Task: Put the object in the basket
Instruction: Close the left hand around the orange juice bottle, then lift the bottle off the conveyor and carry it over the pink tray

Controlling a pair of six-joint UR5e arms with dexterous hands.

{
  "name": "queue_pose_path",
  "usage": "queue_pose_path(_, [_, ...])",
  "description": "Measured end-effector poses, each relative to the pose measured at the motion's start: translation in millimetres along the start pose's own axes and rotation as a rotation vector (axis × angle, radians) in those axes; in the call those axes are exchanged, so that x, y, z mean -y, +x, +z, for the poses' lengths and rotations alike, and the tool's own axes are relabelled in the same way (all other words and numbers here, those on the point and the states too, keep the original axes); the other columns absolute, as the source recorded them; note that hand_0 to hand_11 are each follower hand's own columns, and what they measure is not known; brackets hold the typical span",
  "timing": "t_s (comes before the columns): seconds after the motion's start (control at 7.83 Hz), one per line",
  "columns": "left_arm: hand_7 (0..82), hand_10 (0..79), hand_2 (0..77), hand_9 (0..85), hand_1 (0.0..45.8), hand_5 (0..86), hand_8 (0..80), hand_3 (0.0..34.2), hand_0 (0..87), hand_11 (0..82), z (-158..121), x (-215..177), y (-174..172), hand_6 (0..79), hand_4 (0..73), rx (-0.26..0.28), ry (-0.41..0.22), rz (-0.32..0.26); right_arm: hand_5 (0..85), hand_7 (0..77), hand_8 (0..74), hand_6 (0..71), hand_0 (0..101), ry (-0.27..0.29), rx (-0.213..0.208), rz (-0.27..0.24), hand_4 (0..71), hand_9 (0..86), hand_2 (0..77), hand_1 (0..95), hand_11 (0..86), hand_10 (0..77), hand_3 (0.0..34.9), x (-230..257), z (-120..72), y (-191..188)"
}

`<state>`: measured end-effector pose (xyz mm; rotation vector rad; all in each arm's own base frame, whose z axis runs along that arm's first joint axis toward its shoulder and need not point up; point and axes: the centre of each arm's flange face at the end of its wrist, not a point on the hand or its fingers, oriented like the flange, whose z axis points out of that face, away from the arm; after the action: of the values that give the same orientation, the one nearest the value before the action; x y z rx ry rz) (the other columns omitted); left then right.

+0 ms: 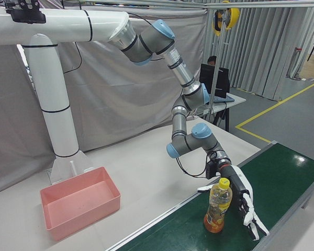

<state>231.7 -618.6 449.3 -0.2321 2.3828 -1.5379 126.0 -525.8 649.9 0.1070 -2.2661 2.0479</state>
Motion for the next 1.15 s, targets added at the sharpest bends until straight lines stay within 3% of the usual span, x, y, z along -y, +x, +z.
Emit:
queue_pose_path(0.38, [0.5, 3.3, 0.0, 7.1, 18.5, 26.2, 6.0, 1.2, 76.3, 7.6, 18.2, -23.9, -20.0, 0.0, 9.3, 0.013, -0.051, -0.085, 0.0, 0.5, 0.0, 0.0, 0, -0.001, 0.000, 0.001, 0.0, 0.0, 0.0, 0.0, 0.0, 0.0, 0.2, -0.5, 0.1, 0.0])
queue_pose_path(0.51, [0.5, 3.3, 0.0, 8.7, 21.3, 26.2, 6.5, 0.6, 68.7, 7.6, 21.6, -28.4, -21.1, 0.0, 9.3, 0.014, -0.060, -0.127, 0.0, 0.5, 0.0, 0.0, 0, -0.001, 0.000, 0.001, 0.0, 0.0, 0.0, 0.0, 0.0, 0.0, 0.2, -0.6, 0.1, -0.1])
queue_pose_path(0.64, [0.5, 15.8, 28.4, 23.5, 27.8, 46.9, 16.9, 0.3, 51.2, 25.6, 23.3, -30.3, -21.8, 4.4, 19.6, 0.016, -0.056, -0.149, 0.0, 0.5, 0.0, 0.0, 0, -0.001, 0.000, 0.001, 0.0, 0.0, 0.0, 0.0, 0.0, 0.0, 0.2, -0.7, 0.2, 0.0])
queue_pose_path(0.77, [0.5, 15.8, 28.4, 23.5, 27.8, 46.9, 16.9, 0.3, 51.2, 25.6, 23.4, -30.4, -22.1, 4.4, 19.6, 0.019, -0.047, -0.158, 0.0, 0.5, 0.0, 0.0, 0, -0.002, 0.000, 0.000, 0.0, 0.0, 0.5, 0.0, 0.0, 0.0, 0.2, -0.7, 0.2, 0.0])
queue_pose_path(0.89, [42.5, 46.4, 47.5, 53.5, 13.6, 56.7, 54.0, 0.0, 60.7, 52.9, 23.1, -30.4, -22.3, 49.6, 34.4, 0.021, -0.041, -0.161, 0.0, 0.5, 0.0, 0.0, 0, -0.001, 0.000, 0.001, 0.0, 0.0, 0.5, 0.0, 0.0, 0.0, 0.2, -0.7, 0.2, -0.1])
queue_pose_path(1.02, [51.3, 54.5, 51.3, 54.0, 11.4, 55.6, 63.3, 0.0, 70.3, 55.1, 23.4, -32.7, -22.0, 60.5, 42.5, 0.023, -0.043, -0.167, 0.0, 0.5, 0.0, 0.0, 0, -0.002, 0.000, 0.001, 0.0, 0.0, 0.5, 0.0, 0.0, 0.0, 0.2, -0.8, 0.2, -0.1])
queue_pose_path(1.15, [50.7, 54.5, 51.3, 54.0, 11.4, 55.6, 63.3, 0.0, 75.8, 55.1, 23.8, -45.6, -19.9, 63.3, 42.5, 0.024, -0.056, -0.172, 0.0, 0.5, 0.0, 0.0, 0, -0.002, 0.000, 0.000, 0.0, 0.0, 0.5, 0.0, 0.0, 0.0, 0.2, -0.7, 0.2, -0.1])
